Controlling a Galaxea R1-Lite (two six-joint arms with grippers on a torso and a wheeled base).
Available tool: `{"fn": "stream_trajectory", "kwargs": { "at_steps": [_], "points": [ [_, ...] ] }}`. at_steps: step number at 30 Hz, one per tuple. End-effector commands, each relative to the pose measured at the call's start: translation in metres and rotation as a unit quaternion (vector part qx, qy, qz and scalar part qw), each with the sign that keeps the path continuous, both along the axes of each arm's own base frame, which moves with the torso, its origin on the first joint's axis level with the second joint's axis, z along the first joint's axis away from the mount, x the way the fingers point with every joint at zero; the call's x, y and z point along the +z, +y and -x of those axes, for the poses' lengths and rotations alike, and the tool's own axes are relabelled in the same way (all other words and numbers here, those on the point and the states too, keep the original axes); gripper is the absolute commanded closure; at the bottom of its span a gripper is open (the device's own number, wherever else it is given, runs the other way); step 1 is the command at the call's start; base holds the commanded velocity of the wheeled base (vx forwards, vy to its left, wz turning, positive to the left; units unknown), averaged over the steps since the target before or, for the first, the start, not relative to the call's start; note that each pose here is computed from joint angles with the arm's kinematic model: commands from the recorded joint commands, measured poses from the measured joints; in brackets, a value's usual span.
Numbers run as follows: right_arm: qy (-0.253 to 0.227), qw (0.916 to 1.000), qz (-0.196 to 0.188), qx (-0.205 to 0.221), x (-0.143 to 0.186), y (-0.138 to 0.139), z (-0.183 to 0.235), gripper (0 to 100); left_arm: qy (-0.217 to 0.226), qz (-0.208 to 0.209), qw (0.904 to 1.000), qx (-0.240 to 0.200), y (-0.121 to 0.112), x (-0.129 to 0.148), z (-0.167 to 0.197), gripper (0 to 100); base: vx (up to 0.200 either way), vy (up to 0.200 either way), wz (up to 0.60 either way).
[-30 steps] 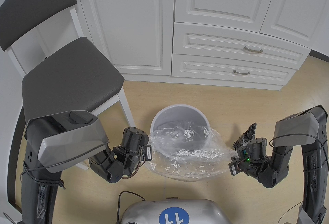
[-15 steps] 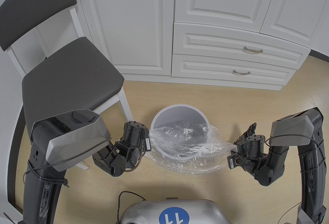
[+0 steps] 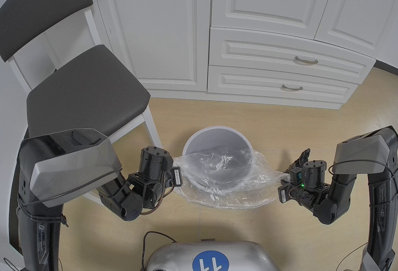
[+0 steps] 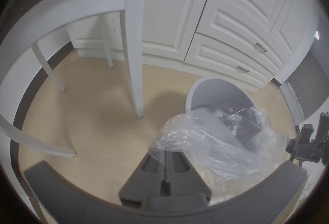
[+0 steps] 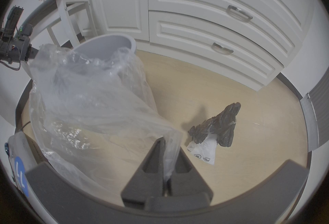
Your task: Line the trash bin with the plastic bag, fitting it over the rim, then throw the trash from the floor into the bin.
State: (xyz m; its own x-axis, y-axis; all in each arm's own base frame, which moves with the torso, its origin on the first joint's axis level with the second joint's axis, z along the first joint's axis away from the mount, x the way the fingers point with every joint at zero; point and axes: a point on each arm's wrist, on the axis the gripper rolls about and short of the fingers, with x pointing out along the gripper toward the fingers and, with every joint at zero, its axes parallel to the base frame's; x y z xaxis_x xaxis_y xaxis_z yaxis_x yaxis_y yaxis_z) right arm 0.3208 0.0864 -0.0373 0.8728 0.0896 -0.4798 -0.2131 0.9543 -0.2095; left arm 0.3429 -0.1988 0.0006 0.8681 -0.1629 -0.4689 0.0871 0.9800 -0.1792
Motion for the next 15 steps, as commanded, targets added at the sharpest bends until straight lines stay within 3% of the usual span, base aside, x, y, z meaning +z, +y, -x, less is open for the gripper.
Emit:
{"fn": "stream_trajectory", "kwargs": {
  "at_steps": [1,6,7,10,15],
  "points": [
    [-0.015,0.9998,-0.009,0.005,0.015,0.0,0.003,100,-0.013,0.009,0.9999,-0.005,0.001,0.015,0.005,100,0.0,0.0,0.0],
    [0.001,0.9999,-0.01,0.011,0.008,-0.001,0.005,100,0.002,-0.003,1.0,-0.007,0.0,0.0,0.004,100,0.0,0.0,0.0],
    [0.004,0.9998,-0.011,0.014,0.008,-0.001,0.006,0,0.002,-0.006,0.9999,-0.009,0.0,0.0,0.005,100,0.0,0.0,0.0],
    [0.005,0.9996,-0.017,0.024,0.01,-0.005,0.009,0,0.002,-0.006,0.9999,-0.009,0.001,0.0,0.004,100,0.0,0.0,0.0],
    [-0.002,0.9948,-0.064,0.078,0.029,-0.021,0.02,0,0.001,-0.006,0.9999,-0.009,0.001,-0.001,0.004,100,0.0,0.0,0.0]
  ]
}}
